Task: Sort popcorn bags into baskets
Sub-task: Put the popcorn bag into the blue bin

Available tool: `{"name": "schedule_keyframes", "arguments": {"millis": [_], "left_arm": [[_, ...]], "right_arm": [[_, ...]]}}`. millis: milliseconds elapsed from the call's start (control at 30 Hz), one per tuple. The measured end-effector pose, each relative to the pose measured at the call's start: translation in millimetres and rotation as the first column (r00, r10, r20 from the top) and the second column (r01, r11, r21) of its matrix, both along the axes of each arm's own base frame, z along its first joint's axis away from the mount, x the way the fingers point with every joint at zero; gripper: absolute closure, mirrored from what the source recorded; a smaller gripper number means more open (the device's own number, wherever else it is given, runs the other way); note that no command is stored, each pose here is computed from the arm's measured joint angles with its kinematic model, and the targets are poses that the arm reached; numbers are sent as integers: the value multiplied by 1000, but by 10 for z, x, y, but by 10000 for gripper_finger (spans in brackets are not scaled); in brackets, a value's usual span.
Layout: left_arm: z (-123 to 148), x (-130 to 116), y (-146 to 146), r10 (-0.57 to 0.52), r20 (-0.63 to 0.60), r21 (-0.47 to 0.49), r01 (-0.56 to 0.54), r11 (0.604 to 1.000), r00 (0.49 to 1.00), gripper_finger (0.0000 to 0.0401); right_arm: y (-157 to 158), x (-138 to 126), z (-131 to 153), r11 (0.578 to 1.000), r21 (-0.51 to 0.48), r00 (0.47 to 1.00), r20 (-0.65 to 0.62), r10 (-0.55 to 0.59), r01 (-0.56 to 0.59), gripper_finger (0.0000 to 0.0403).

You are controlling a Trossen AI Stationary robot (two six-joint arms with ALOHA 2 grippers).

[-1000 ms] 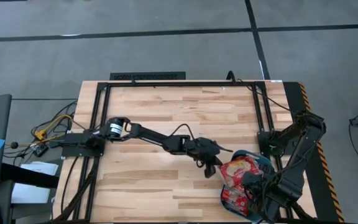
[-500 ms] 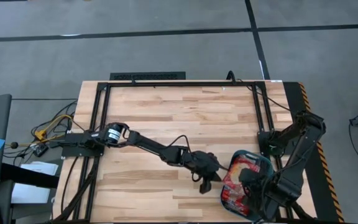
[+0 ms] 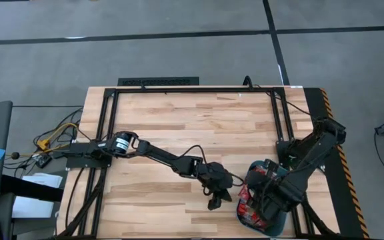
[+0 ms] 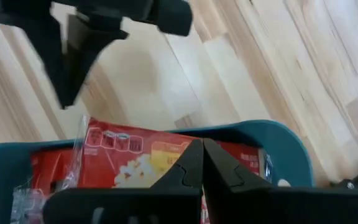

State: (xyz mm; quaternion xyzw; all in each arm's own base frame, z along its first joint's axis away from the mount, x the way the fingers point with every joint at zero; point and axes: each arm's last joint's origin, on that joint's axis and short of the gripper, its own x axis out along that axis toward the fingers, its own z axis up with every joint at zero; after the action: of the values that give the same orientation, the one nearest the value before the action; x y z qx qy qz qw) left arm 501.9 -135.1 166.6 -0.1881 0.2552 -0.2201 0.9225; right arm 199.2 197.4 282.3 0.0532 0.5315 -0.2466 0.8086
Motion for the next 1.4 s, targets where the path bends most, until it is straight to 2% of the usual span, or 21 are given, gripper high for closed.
{"name": "schedule_keyframes", "arguments": {"millis": [133,333,467,700,900,1233,1400], "left_arm": [[-41,-26,-8,-36,-50,-5,36,999,998,401],[-52,-46,-21,-75,-77,-21,73,997,994,401],[-62,-54,-18,-94,-98,-40,91,995,991,401],[-58,-52,-9,-99,-103,-54,94,994,990,401],[-55,-56,-15,-118,-104,-65,112,992,988,401],[-52,-41,40,-113,-97,-59,107,993,989,401],[-44,24,273,-23,-76,-22,22,1000,997,401]], "right_arm": [[42,-24,-126,999,49,1000,-11,-19,20,375],[185,-85,-313,988,155,999,-29,-21,25,389],[298,-112,-331,973,230,1000,2,-4,3,389],[402,-217,-332,955,292,999,-1,-51,49,375],[514,-261,-322,934,356,999,32,-40,26,387],[575,-257,-311,911,410,996,63,-65,34,372],[556,-266,-268,914,401,993,65,-98,64,383]]}}
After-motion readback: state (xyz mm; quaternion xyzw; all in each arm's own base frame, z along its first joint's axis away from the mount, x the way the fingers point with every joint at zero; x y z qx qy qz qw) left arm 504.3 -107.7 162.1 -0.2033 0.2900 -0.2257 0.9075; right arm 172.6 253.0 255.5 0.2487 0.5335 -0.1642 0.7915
